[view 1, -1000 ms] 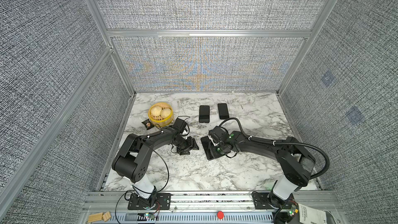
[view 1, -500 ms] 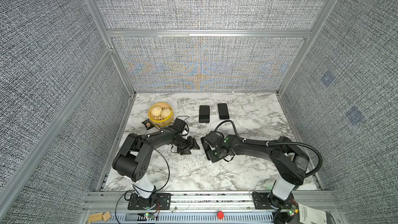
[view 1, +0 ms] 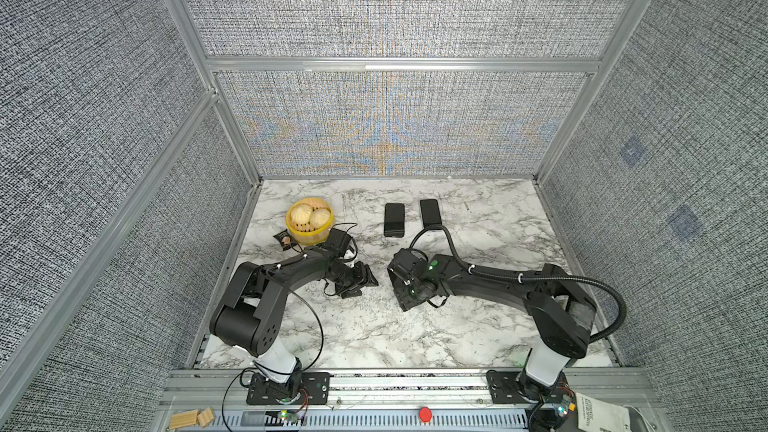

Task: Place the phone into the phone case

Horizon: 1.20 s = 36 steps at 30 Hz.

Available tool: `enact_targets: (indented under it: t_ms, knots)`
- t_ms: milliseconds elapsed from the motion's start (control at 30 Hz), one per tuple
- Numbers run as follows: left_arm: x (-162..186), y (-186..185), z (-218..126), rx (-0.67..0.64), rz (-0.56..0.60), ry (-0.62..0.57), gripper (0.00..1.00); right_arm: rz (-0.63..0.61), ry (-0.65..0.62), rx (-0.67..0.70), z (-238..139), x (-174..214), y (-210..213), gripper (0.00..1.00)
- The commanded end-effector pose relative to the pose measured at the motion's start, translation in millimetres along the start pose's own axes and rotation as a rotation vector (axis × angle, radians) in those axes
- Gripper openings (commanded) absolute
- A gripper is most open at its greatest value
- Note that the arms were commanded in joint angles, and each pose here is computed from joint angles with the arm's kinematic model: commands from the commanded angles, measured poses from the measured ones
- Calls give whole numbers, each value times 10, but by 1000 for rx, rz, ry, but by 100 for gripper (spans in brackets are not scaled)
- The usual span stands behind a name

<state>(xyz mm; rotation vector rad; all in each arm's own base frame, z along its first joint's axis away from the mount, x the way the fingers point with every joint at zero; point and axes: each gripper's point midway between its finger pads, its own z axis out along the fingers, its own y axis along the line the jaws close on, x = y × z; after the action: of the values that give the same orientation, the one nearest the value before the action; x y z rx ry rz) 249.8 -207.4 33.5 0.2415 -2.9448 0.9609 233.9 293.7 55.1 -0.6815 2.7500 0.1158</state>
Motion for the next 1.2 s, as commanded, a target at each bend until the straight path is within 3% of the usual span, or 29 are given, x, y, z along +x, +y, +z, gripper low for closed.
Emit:
enact_targets:
  t_ms: [0,133,433,767,1000,1167]
  knots:
    - [-4,69,-60,-27,-9,-22,68,5,-18,30,14,-88,-60,84]
    - [-3,105,-104,-35,-16,-34,79,16,-22,14,90,-221,-34,99]
    - [2,111,-130,-31,-14,-40,85,58,21,11,408,-266,-88,99]
    - [-1,90,-139,-28,-8,-35,85,91,52,65,489,-245,-283,77]
    - [-109,-35,-219,-25,29,-52,85,129,-13,76,140,-395,-567,70]
    - [-312,-263,-316,8,70,-98,85,177,-68,109,-121,-605,-1125,68]
